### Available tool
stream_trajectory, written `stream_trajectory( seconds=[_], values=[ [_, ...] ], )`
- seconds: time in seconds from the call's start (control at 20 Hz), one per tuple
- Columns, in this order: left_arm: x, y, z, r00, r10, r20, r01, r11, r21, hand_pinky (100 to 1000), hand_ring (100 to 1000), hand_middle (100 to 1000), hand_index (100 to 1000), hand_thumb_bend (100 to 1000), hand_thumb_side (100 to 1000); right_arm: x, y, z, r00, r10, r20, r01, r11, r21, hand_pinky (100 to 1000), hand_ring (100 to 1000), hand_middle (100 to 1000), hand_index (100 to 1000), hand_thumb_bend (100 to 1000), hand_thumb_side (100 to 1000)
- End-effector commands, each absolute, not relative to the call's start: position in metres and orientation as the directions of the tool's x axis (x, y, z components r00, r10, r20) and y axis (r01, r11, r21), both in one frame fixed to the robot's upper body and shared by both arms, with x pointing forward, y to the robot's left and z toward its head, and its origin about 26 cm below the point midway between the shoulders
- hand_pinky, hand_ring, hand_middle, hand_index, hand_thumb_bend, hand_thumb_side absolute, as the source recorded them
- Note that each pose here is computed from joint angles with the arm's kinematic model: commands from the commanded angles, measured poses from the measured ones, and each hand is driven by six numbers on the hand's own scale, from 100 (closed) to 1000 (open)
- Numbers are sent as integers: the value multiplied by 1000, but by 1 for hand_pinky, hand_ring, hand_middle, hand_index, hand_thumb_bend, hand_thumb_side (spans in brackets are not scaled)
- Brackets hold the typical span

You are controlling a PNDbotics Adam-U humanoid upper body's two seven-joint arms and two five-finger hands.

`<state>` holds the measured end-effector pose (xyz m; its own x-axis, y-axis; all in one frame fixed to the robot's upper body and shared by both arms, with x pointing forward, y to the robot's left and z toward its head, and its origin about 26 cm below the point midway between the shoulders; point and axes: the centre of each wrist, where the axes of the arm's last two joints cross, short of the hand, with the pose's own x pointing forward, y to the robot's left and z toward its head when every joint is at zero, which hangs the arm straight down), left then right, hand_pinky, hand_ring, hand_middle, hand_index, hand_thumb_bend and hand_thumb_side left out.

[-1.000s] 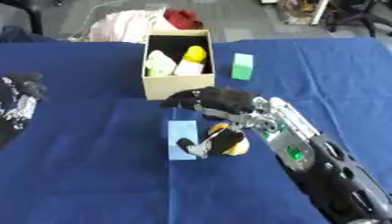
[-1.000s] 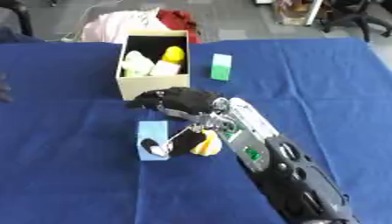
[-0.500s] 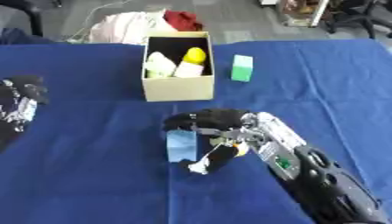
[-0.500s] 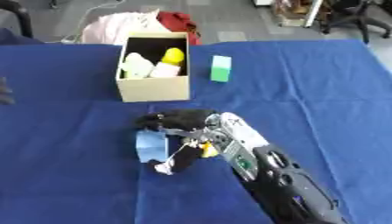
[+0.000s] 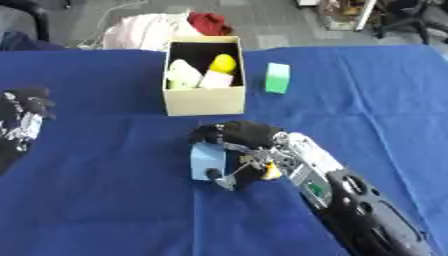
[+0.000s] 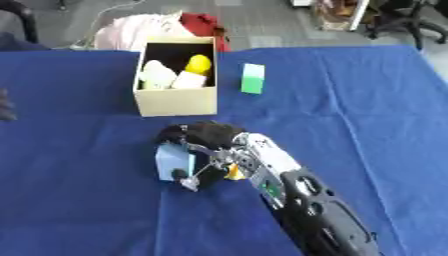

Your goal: Pick up objects on the table and place them in the box.

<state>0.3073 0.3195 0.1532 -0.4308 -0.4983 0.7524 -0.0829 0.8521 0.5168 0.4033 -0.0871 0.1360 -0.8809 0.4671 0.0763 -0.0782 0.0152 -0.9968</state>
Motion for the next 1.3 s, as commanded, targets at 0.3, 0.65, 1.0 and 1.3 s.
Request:
stream_trajectory(
  seconds=[0.3, 0.65, 1.0, 1.3],
  values=[
    [307, 319, 162, -460, -492, 739, -90, 854, 513, 870, 604, 605, 769, 100, 648, 411, -93, 211, -873, 488, 4, 75, 143, -987, 731, 582, 629, 905, 100, 100],
    [310, 303, 163, -493, -436, 753, -35, 875, 483, 874, 604, 604, 767, 100, 659, 447, -119, 231, -740, 671, 50, 138, 223, -965, 732, 589, 638, 898, 100, 100],
    [311, 297, 158, -491, -405, 771, -3, 886, 463, 876, 603, 601, 766, 100, 671, 473, -134, 214, -557, 828, 69, 274, 262, -925, 753, 680, 725, 909, 100, 101],
    [311, 296, 154, -483, -397, 780, 4, 890, 456, 877, 603, 601, 766, 100, 676, 479, -140, 200, -473, 880, 41, 285, 197, -938, 829, 827, 883, 983, 191, 359]
  ],
)
